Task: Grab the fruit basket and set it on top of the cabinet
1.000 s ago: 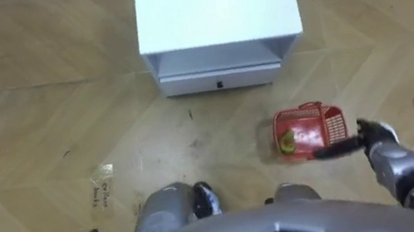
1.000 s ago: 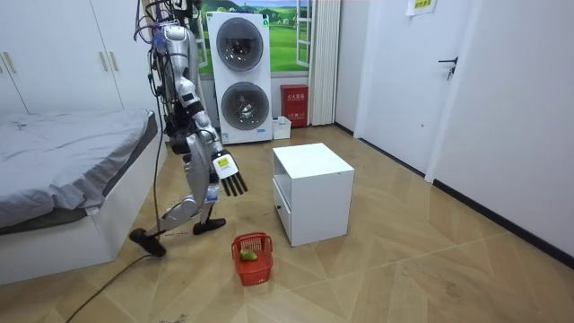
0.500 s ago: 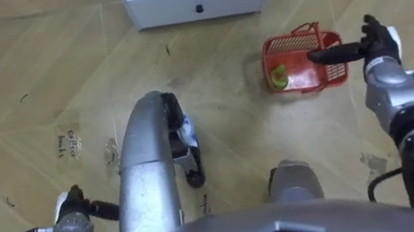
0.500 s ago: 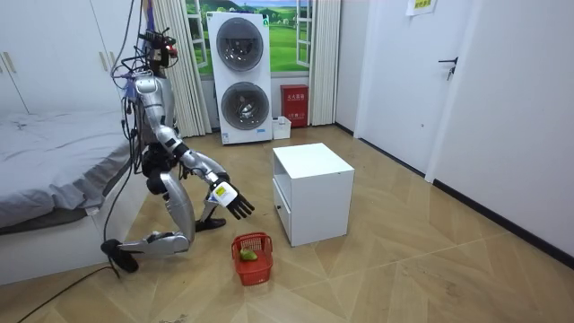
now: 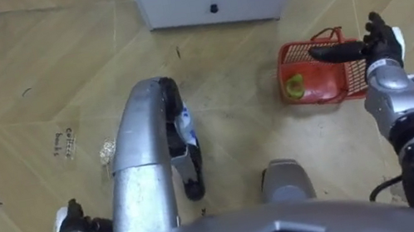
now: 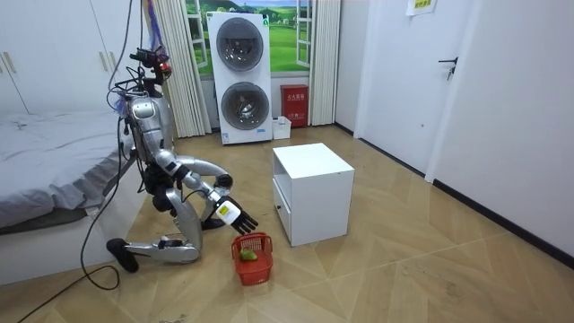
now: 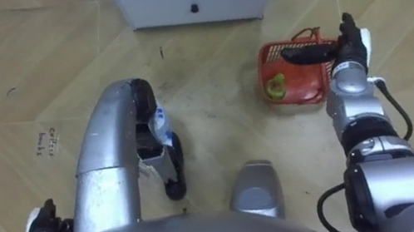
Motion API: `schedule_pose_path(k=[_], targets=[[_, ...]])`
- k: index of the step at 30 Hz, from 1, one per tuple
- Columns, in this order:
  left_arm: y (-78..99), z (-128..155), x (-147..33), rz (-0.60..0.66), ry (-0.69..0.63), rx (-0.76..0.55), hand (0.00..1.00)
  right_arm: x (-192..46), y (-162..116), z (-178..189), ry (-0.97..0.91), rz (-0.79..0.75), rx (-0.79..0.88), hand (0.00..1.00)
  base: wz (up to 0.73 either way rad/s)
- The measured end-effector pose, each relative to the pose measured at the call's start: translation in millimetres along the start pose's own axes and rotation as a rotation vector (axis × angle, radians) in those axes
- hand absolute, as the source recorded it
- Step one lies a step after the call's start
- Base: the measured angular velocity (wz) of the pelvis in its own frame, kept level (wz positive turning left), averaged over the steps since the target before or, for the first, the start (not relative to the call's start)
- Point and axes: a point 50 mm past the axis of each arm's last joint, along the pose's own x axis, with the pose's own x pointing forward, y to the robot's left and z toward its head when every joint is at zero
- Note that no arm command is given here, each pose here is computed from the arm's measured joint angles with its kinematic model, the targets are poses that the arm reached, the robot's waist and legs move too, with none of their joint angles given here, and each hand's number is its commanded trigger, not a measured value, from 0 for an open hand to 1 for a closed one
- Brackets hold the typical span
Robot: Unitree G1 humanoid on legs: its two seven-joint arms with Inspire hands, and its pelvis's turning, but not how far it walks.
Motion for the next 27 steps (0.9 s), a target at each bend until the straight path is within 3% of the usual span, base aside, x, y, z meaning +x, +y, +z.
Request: schedule_pose_path(k=[6, 15, 27], targets=[[-13.4, -7, -3.3, -0.063, 0.013, 0.028, 0.00, 1, -2, 5, -0.024, 0.005, -0.039, 0.00, -0.08], [-18.5, -1, -3.5, -0.114, -0.020, 0.076, 0.00, 8, -26, 22, -0.064, -0.050, -0.064, 0.00, 0.00], [-20.5, 4, -3.3, -0.163, -0.040, 0.099, 0.00, 10, -26, 16, -0.030, -0.014, -0.116, 0.00, 0.01]])
